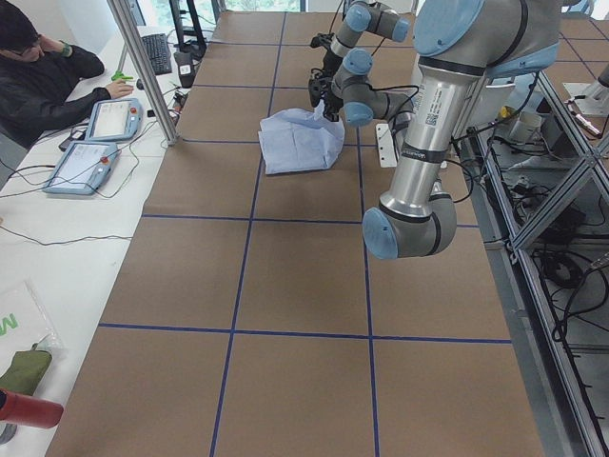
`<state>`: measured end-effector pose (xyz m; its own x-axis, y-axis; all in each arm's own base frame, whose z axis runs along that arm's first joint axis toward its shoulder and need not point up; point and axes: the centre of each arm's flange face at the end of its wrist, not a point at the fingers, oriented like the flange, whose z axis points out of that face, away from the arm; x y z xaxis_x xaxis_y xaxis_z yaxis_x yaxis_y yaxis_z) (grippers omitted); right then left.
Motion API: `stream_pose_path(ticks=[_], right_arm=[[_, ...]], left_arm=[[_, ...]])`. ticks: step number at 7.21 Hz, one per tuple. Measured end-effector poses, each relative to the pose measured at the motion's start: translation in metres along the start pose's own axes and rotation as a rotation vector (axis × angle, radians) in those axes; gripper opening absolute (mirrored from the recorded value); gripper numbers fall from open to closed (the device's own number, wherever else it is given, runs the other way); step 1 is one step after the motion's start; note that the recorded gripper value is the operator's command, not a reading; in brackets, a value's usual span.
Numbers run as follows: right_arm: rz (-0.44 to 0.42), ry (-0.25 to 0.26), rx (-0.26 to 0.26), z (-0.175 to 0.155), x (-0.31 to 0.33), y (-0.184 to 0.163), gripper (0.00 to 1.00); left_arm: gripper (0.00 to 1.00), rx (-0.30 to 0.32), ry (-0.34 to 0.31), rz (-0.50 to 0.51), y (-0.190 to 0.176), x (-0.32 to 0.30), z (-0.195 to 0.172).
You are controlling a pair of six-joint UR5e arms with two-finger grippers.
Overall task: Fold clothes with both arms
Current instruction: 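Lift the shirt side with both grippers and fold it over the other half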
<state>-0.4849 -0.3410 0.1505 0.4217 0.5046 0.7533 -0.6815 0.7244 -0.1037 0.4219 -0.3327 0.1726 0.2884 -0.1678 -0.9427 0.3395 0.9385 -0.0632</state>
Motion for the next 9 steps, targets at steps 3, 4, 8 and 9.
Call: stream_pose_path(ticks=[3, 4, 8, 9], right_arm=[[-0.033, -0.018, 0.047, 0.074, -0.047, -0.029, 0.0], [-0.037, -0.017, 0.054, 0.101, -0.055, -0.031, 0.0], [-0.077, -0.019, 0.055, 0.165, -0.068, -0.037, 0.16], [-0.09, -0.026, 0.055, 0.175, -0.068, -0.039, 0.62]], left_arm=[[0.0, 0.104, -0.074, 0.043, -0.061, -0.002, 0.046], [0.0, 0.133, -0.093, 0.05, -0.08, -0.005, 0.071], [0.0, 0.228, -0.163, 0.116, -0.138, -0.037, 0.147], [0.0, 0.229, -0.179, 0.124, -0.142, -0.042, 0.154]])
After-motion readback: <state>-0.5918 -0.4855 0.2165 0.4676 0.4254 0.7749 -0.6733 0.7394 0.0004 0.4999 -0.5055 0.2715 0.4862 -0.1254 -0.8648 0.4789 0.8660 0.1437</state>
